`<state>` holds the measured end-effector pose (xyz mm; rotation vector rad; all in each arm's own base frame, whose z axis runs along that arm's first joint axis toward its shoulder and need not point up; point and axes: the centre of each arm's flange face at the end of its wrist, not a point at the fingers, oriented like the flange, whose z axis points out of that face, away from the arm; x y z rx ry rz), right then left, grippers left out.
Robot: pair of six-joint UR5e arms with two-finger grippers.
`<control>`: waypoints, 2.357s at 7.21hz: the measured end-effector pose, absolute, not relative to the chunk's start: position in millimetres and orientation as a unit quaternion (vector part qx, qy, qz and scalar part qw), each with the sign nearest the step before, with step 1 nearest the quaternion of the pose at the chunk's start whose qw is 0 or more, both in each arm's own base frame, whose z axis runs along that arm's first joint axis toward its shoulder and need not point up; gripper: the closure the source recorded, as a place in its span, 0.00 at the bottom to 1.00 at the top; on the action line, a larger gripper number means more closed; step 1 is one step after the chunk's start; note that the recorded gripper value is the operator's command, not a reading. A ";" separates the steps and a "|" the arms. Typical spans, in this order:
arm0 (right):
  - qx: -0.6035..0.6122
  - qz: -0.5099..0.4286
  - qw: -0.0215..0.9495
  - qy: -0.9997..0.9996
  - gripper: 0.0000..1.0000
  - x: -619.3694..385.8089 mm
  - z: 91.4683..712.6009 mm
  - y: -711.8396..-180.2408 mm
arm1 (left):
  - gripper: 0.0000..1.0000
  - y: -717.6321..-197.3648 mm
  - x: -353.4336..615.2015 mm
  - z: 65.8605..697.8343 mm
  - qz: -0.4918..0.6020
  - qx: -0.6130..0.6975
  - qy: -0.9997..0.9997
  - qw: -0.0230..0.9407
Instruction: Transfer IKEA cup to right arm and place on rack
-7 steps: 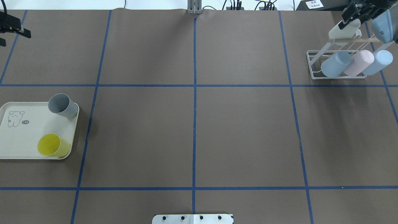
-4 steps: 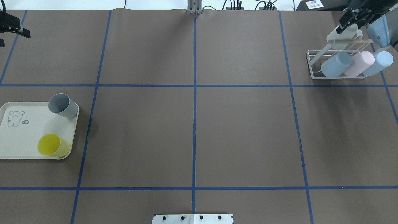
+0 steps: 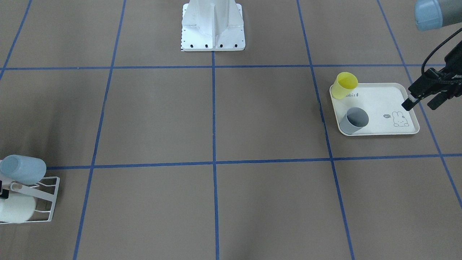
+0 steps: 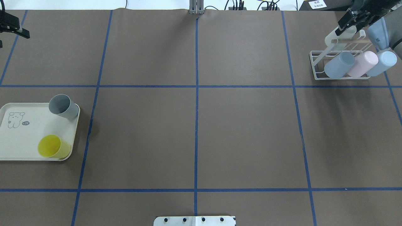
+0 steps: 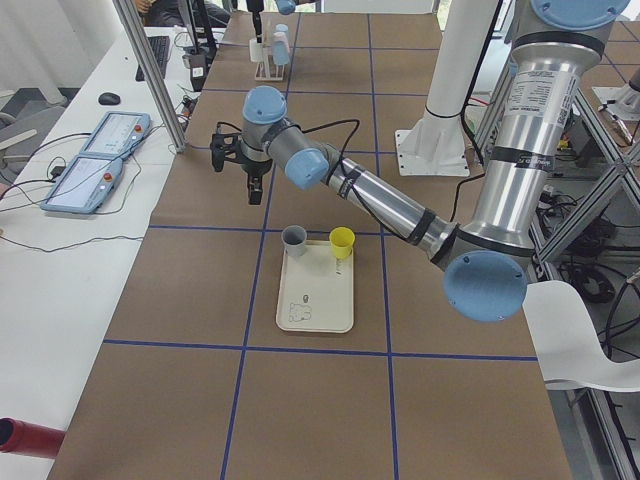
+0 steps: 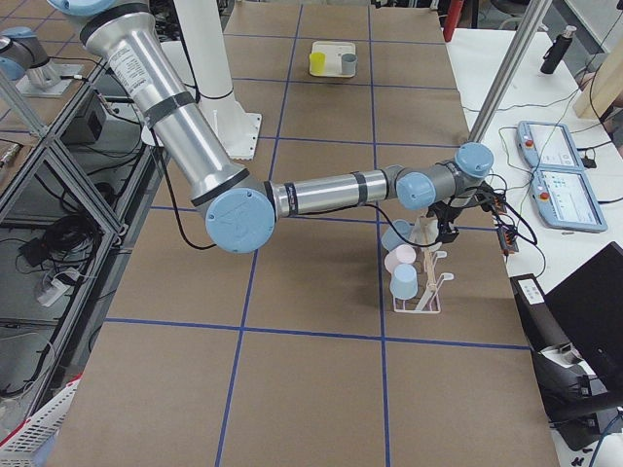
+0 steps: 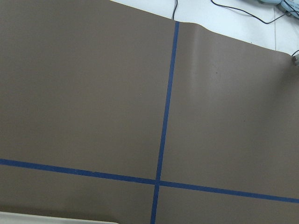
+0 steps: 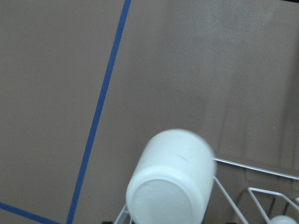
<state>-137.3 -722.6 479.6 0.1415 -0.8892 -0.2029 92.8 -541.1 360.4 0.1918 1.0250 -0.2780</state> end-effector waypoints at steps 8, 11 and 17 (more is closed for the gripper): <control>0.111 -0.087 0.885 -0.443 0.01 -98.6 427.2 -730.0 | 0.18 -508.2 195.7 462.0 -0.097 -0.008 0.412 0.906; 0.104 -0.080 0.885 -0.447 0.01 -87.9 395.5 -707.9 | 0.27 -498.3 232.2 483.8 -0.074 -0.036 0.400 0.913; 0.100 -0.078 0.886 -0.445 0.01 -77.9 388.3 -658.3 | 0.64 -491.6 266.5 506.9 -0.051 -0.057 0.392 0.917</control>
